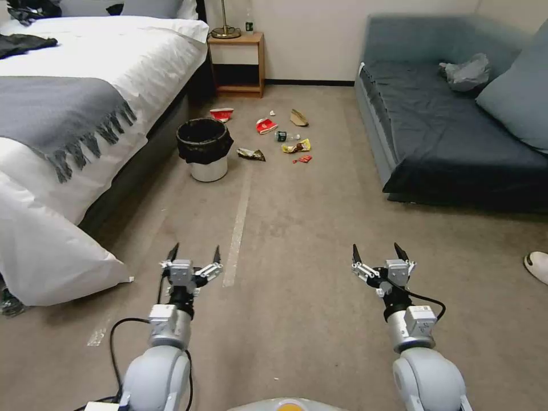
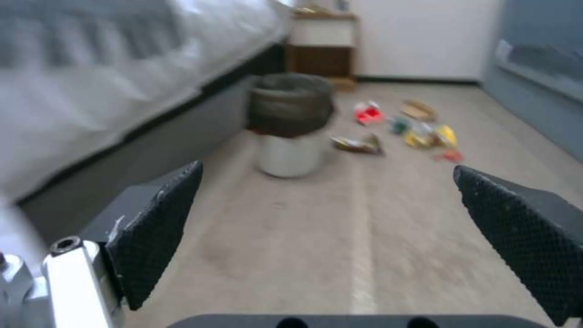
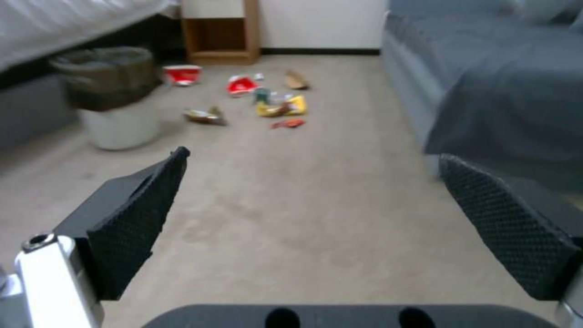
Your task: Pick up the trash can from the floor.
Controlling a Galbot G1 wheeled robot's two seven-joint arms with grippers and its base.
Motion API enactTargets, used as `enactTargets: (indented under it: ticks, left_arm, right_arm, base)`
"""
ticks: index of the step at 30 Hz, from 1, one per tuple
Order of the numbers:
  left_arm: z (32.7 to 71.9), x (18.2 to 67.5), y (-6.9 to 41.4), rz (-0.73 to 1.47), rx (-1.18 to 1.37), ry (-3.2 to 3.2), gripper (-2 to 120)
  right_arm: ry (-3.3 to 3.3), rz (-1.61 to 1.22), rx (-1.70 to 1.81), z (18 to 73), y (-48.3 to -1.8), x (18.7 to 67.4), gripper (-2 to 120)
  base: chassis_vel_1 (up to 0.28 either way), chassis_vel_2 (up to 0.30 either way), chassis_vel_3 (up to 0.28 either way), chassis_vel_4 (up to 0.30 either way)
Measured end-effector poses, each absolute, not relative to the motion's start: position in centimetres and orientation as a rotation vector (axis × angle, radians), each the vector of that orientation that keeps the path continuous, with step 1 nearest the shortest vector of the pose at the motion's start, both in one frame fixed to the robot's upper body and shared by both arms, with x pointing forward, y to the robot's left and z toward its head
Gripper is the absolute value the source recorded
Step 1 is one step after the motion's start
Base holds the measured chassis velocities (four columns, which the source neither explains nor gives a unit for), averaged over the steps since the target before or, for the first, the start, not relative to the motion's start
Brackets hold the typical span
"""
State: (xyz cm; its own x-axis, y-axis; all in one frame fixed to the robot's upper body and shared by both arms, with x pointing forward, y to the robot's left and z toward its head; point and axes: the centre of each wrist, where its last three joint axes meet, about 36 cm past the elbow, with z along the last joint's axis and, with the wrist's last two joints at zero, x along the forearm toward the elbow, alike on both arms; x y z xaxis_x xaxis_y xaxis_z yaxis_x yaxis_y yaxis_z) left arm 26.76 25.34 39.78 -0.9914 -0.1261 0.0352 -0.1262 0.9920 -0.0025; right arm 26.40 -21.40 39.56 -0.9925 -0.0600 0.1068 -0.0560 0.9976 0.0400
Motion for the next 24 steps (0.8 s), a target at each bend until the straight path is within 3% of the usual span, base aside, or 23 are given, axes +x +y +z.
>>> enactTargets:
  ticks: [2,9,24]
  left_arm:
    - [42.4,24.6,26.7,0.084,0.336,-3.116,100]
    - [45.9,21.9,28.3,0.197,0.488,-3.151,100]
    - [45.7,21.7,29.1,0.244,0.503,-3.190,100]
  right_arm:
    - [-2.994,-0.195,0.149,42.2,-20.2,24.0,100]
    - [-2.995,-0.292,0.218,43.2,-20.0,23.2,100]
    - [-3.000,-0.309,0.217,42.7,-20.1,23.7,100]
  base:
    - [0.000,0.000,0.000,0.000]
    - [0.000,0.000,0.000,0.000]
    - [0.000,0.000,0.000,0.000]
